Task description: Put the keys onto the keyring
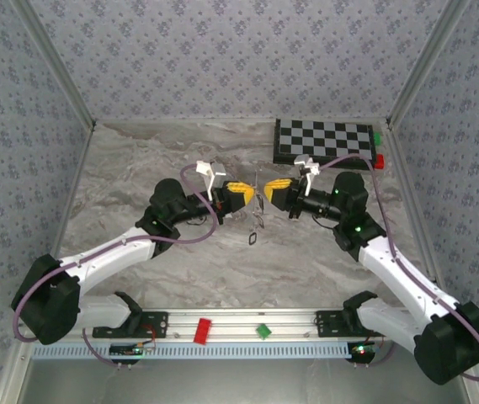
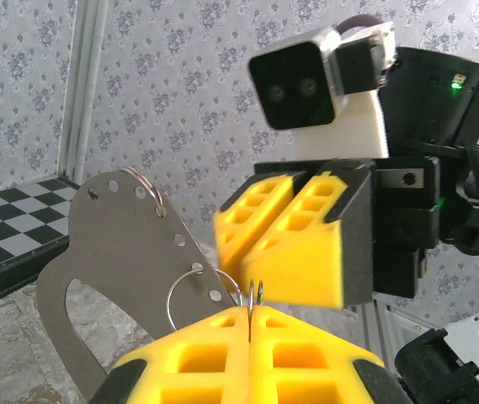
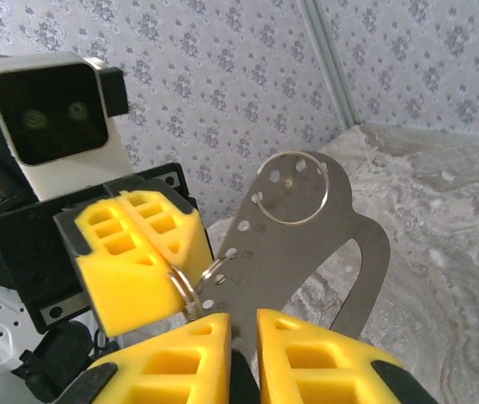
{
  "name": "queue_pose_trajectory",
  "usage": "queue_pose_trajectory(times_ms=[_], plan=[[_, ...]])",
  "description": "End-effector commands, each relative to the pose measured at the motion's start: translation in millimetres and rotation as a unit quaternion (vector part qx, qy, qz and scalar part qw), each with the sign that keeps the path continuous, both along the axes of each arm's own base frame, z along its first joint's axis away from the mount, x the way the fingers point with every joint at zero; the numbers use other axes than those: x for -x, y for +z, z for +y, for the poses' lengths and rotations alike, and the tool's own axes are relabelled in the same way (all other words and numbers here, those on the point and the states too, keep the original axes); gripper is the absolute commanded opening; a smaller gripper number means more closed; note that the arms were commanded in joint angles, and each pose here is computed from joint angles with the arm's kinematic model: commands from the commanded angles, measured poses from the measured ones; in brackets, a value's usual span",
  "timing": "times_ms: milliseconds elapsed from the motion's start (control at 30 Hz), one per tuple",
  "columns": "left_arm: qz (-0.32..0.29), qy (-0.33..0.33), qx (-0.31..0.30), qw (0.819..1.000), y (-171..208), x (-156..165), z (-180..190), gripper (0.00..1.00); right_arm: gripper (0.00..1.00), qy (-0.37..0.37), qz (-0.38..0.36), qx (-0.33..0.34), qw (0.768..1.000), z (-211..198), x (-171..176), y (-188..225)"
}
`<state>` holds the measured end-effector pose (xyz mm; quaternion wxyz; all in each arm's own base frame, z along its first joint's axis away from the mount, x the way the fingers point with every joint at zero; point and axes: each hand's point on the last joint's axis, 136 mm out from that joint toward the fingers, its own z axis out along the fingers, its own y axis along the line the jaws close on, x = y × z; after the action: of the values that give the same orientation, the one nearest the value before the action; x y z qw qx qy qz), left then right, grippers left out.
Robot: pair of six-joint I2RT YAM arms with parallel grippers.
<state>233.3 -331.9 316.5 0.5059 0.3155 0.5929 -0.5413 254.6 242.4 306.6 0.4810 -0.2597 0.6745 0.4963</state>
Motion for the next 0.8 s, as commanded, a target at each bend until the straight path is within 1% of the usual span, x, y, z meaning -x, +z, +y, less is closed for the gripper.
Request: queue_pose_trajectory(times_ms=[0,133,467,767], plan=[[-0.034,0.001,0.034,0.999,28,8,5,0.00,0.13,0.029,-0.012,-0.022,0.999,6,5,18],[-0.036,-0.001,0.034,0.999,30,9,6,0.00,0.09,0.045,-0.006,-0.019,0.999,11,8,13],[-0.033,0.000,0.034,0.999,28,8,3,0.00,0.09,0.068,0.001,0.023,0.997,30,18,-8],[-0.037,0.006,0.036,0.999,32,9,6,0.00,0.10,0.040,0.011,0.059,0.997,23,13,-29]])
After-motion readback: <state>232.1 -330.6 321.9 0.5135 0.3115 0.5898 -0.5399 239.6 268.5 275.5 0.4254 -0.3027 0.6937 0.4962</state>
